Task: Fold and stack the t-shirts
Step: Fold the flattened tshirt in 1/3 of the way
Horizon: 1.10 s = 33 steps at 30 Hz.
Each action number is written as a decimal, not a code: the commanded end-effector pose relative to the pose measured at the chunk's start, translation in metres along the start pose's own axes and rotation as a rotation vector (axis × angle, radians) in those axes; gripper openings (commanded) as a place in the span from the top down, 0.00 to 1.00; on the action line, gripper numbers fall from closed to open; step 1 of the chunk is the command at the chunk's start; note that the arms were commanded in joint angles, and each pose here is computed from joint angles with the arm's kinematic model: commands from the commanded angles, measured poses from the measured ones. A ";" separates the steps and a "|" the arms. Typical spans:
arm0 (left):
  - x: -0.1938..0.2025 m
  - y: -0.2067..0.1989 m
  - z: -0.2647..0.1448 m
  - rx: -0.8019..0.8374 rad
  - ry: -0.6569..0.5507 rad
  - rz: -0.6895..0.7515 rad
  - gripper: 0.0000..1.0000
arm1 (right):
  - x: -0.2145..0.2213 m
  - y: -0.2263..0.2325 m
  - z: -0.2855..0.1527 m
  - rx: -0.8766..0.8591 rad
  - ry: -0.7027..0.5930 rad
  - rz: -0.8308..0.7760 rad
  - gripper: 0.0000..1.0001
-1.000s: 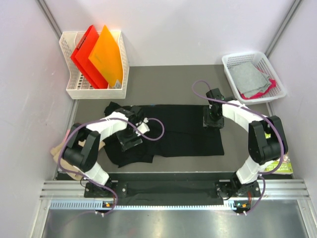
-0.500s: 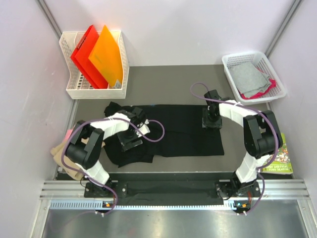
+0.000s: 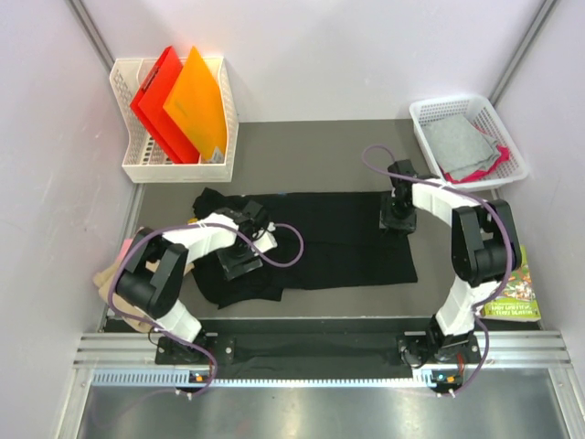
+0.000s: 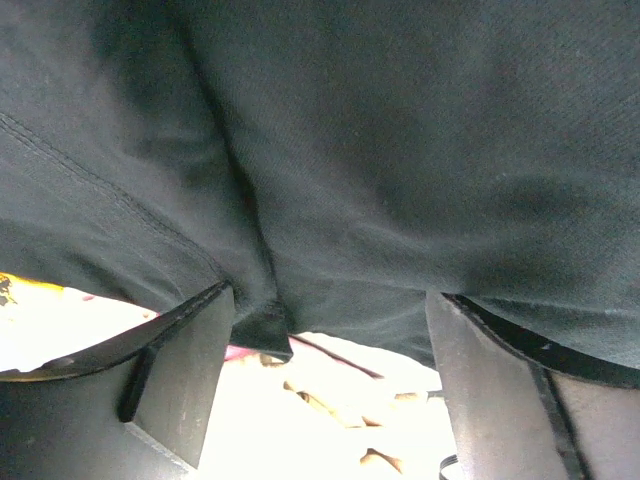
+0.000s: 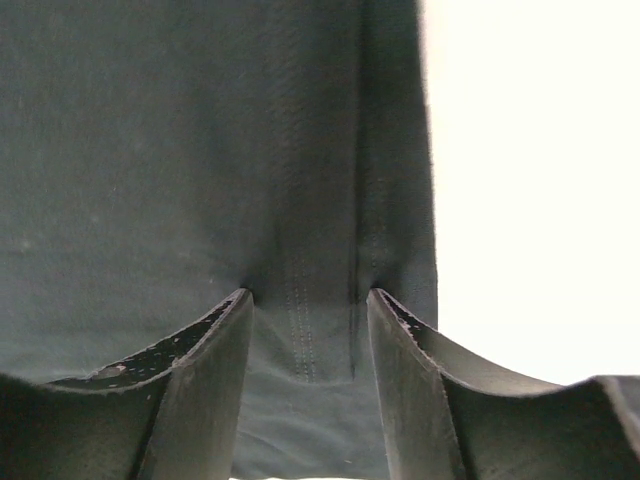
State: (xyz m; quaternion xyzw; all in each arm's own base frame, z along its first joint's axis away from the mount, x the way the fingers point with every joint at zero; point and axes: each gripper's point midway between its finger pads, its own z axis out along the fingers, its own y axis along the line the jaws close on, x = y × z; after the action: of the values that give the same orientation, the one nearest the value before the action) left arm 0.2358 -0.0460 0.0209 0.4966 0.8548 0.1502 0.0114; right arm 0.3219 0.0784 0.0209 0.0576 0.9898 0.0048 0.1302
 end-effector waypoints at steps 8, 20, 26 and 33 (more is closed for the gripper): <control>0.016 -0.005 0.033 -0.033 0.046 0.019 0.54 | -0.077 0.002 -0.002 -0.061 -0.115 0.058 0.49; 0.018 -0.003 0.030 -0.043 0.044 0.021 0.54 | -0.116 0.022 -0.017 -0.138 -0.191 0.064 0.50; 0.018 -0.001 0.026 -0.047 0.041 0.018 0.54 | -0.116 0.021 0.000 -0.120 -0.163 0.059 0.51; 0.020 0.000 0.023 -0.055 0.043 0.023 0.54 | -0.118 0.022 0.015 -0.114 -0.145 0.054 0.56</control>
State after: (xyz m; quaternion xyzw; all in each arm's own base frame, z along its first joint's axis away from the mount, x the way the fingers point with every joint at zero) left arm 0.2311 -0.0291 0.0176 0.5121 0.8378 0.1892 0.0028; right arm 0.4199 0.0826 0.0282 0.0853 0.9794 0.0532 0.1750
